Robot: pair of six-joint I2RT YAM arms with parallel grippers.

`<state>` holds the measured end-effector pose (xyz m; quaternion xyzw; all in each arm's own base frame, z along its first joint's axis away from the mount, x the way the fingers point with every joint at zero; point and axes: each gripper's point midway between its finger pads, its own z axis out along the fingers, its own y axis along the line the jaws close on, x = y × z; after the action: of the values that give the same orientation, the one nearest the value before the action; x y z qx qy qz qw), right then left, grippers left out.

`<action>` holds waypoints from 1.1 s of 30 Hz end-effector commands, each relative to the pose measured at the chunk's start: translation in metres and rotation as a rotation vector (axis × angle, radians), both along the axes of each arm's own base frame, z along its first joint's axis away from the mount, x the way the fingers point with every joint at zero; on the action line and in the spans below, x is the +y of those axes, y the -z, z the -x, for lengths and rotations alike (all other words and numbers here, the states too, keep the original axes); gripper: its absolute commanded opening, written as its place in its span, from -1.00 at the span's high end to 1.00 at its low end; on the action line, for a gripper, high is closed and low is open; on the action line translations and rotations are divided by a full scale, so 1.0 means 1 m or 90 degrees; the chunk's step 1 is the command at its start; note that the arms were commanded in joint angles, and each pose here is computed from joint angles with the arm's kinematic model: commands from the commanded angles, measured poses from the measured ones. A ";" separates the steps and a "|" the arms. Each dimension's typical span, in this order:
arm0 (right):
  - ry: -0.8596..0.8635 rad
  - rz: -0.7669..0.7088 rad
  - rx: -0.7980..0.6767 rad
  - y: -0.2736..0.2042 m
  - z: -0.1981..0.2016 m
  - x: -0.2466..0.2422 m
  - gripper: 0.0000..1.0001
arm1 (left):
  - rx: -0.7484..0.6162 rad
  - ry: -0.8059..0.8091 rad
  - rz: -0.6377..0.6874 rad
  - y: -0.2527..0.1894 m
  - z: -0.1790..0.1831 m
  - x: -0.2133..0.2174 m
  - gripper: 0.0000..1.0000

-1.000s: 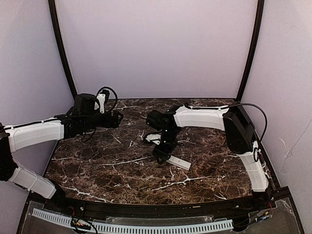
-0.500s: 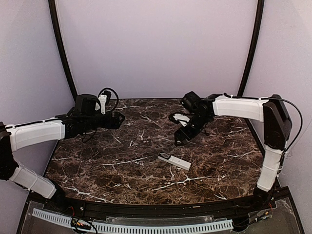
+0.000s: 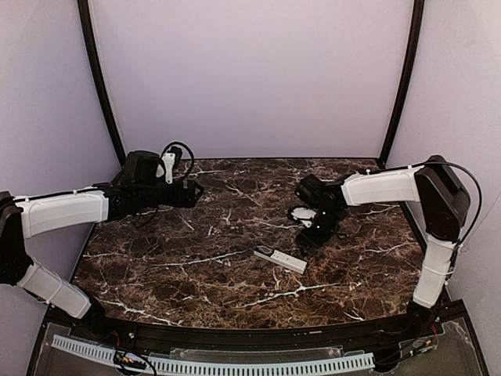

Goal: Load the batteries into the remote control
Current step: Move the remote control to the center of the board.

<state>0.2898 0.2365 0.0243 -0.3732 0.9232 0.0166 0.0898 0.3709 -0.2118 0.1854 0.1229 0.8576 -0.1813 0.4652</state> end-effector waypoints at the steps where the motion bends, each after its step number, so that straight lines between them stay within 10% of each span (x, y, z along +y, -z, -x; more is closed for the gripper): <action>1: -0.039 0.026 0.029 0.017 0.028 0.007 -0.68 | 0.010 0.015 0.007 -0.001 -0.001 -0.006 -0.92; 10: -0.134 -0.042 0.102 0.023 0.084 0.057 -0.73 | 0.027 0.015 -0.003 0.002 -0.005 -0.008 -0.96; 33: -0.126 -0.236 0.085 -0.027 0.071 0.125 -0.97 | 0.137 0.022 0.006 0.018 -0.009 -0.022 -0.97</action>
<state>0.2187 0.3681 0.0331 -0.4538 0.8675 0.1863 0.0821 0.3791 -0.2300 0.1678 0.1132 0.8828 -0.2070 0.4062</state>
